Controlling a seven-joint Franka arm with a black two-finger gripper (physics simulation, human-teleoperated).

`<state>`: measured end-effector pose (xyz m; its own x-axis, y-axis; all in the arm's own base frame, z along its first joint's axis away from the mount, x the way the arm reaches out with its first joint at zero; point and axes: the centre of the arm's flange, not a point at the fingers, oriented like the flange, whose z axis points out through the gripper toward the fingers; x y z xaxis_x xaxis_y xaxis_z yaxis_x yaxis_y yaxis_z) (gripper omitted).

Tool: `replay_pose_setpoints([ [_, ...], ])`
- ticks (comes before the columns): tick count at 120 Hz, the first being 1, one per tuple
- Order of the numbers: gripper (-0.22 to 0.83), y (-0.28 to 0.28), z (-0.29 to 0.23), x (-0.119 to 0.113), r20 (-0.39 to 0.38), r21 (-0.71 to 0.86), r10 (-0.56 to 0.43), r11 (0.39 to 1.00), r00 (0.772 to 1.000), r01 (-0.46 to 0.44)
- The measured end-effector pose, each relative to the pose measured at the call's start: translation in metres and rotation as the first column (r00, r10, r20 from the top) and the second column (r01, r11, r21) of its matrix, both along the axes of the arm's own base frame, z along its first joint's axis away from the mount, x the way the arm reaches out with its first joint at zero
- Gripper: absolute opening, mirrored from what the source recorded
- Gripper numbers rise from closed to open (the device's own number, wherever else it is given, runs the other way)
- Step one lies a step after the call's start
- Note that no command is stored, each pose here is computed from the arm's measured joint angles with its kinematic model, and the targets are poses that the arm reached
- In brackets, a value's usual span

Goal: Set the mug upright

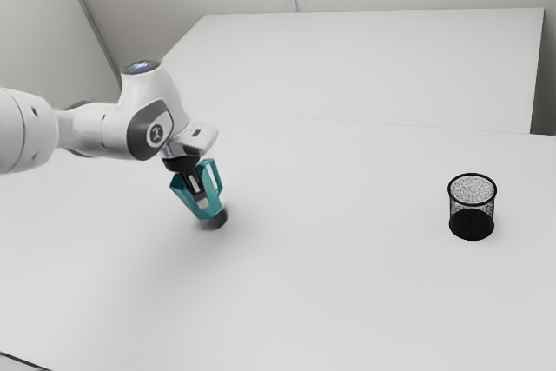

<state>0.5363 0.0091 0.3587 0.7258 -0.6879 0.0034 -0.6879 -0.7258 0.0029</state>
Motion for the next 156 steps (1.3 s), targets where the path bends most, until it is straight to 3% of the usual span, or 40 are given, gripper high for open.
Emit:
replay_pose_setpoints([
  [32,-0.17,-0.013,-0.013,0.001,0.045,0.096,-0.051,0.994,0.998,0.046],
  [91,-0.16,-0.01,-0.034,-0.004,0.056,0.106,0.009,0.994,0.998,-0.015],
  [156,0.28,-0.008,-0.027,-0.001,0.078,0.093,0.048,0.994,0.996,-0.055],
])
